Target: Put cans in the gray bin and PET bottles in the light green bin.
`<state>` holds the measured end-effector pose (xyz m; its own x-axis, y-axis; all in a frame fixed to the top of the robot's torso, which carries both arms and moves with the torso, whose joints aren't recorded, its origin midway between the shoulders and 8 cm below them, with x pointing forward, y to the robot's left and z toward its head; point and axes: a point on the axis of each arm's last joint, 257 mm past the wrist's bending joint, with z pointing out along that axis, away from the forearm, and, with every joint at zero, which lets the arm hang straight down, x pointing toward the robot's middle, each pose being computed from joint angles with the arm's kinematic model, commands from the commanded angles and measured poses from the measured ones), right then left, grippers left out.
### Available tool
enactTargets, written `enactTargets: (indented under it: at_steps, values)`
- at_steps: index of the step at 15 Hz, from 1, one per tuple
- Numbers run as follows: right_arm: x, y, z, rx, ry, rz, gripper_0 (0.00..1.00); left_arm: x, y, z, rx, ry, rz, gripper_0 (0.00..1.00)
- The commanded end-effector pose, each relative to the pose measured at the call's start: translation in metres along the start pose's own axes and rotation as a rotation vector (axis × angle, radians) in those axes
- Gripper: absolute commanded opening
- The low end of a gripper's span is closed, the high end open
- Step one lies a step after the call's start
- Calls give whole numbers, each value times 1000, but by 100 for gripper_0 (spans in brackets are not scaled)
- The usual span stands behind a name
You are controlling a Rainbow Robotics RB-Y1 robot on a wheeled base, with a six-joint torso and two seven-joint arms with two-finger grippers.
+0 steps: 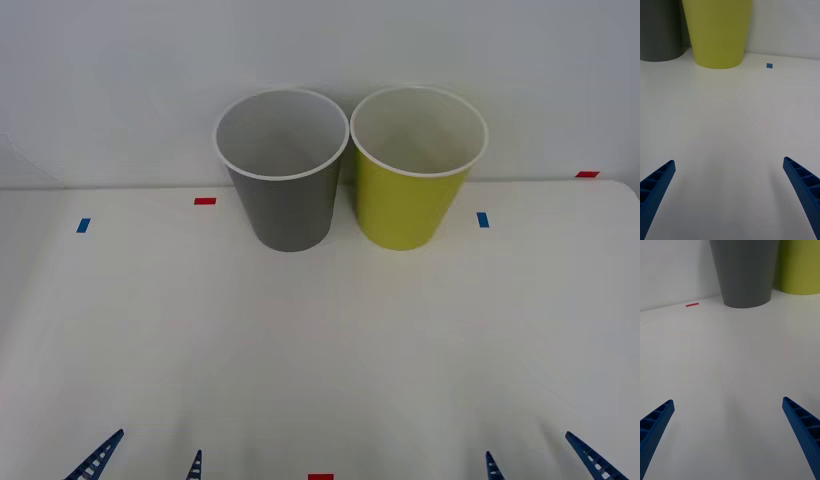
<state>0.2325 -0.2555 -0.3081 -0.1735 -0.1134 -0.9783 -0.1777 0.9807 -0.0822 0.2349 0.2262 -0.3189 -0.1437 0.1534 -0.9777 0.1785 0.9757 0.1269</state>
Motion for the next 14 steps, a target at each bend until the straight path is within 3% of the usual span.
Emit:
enactTargets:
  at_steps: [1,14]
  values:
    - [0,0,0,0,0,0,100,0,0,0,0,0,0,100]
    - [0,0,0,0,0,0,100,0,0,0,0,0,0,100]
